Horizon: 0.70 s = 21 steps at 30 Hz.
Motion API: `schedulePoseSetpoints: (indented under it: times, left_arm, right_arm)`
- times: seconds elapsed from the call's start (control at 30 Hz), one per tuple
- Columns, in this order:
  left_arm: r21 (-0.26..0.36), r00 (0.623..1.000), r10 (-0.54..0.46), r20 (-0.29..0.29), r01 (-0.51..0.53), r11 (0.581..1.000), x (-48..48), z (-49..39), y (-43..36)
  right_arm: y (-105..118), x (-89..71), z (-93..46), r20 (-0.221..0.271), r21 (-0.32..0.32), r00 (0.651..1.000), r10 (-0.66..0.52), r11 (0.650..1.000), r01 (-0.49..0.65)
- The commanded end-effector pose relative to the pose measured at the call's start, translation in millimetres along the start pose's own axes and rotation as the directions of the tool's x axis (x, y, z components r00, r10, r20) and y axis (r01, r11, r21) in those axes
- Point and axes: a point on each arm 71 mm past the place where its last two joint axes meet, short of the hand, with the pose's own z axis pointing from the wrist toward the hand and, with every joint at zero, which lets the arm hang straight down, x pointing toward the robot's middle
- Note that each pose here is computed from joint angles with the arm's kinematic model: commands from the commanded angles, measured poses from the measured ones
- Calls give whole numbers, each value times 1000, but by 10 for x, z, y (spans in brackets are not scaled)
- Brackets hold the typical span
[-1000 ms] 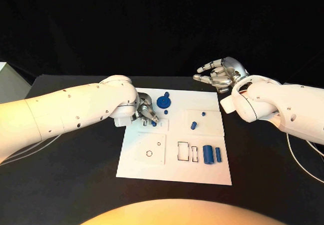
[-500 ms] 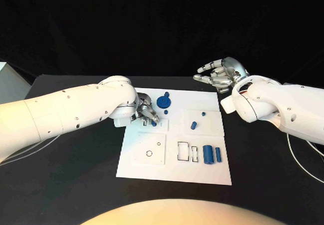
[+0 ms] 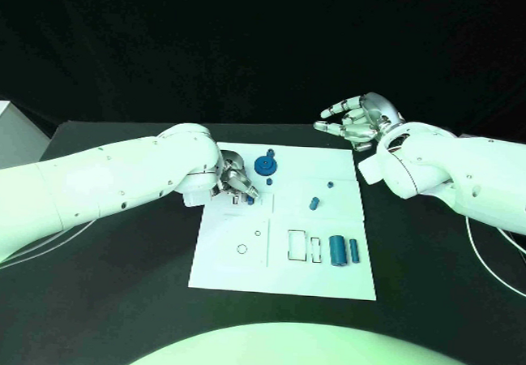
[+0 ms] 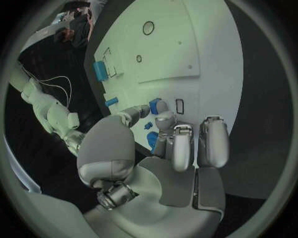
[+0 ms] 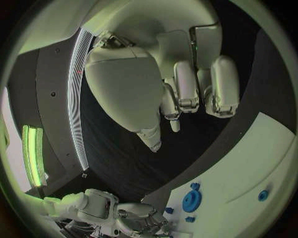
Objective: Assemble the parts on the task board
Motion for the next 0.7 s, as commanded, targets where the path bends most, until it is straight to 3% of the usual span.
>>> schedulePoseSetpoints:
  times: [0.03,0.43,0.7]
  left_arm:
    - [16,1000,-3,11,3,1000,1,-8,-21]
    - [25,1000,-14,23,14,1000,-49,-117,2]
    - [36,998,-27,51,25,999,-228,-294,20]
  right_arm:
    - [6,10,1,-9,-14,1000,-5,1000,5]
    - [-12,2,4,-7,-10,1000,-5,1000,5]
    - [-30,-17,9,-2,-6,1000,-6,1000,6]
